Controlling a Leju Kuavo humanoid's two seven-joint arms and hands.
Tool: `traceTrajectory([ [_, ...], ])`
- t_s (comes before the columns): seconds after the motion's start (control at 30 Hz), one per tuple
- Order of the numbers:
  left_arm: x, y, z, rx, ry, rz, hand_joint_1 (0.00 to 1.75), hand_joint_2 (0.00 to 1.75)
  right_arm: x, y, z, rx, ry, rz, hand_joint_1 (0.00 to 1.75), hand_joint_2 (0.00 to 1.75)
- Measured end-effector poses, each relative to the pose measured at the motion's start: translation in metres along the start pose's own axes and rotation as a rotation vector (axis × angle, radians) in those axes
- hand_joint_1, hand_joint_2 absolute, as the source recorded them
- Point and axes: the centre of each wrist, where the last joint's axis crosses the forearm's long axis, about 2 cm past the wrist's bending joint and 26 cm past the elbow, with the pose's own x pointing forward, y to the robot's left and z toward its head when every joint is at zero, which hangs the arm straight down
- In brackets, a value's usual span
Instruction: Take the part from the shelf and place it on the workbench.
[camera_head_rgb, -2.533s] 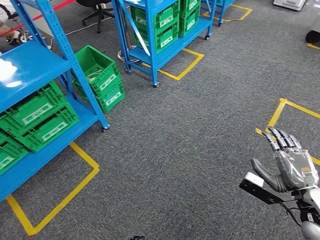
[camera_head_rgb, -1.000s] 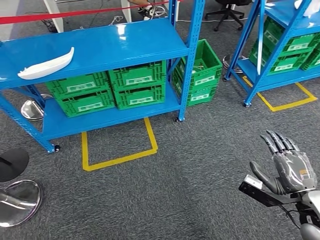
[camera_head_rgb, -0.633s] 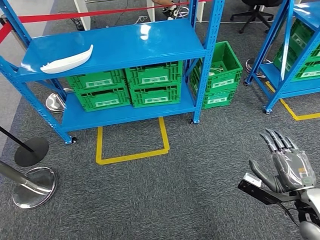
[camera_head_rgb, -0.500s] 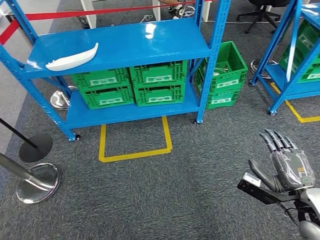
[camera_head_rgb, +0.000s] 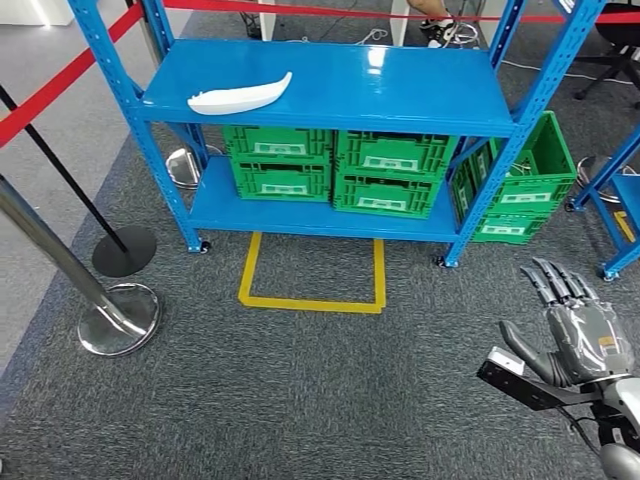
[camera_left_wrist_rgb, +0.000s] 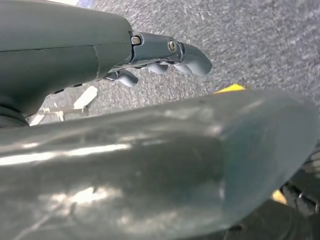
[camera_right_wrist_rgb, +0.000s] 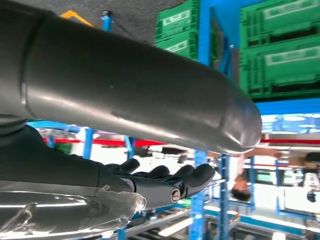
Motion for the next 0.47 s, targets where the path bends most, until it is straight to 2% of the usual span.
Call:
traceTrajectory([
  [0.23,-0.005,0.0005,0.0014,0.008,0.014,0.039,0.0,0.0,-0.0004,0.0011,0.0005,0.004,0.002,-0.003,0.0,0.0],
  [0.47,-0.0089,-0.0016,0.005,-0.004,-0.018,0.109,0.0,0.0,-0.0006,0.0043,0.0041,0.021,0.01,-0.03,0.0,0.0],
])
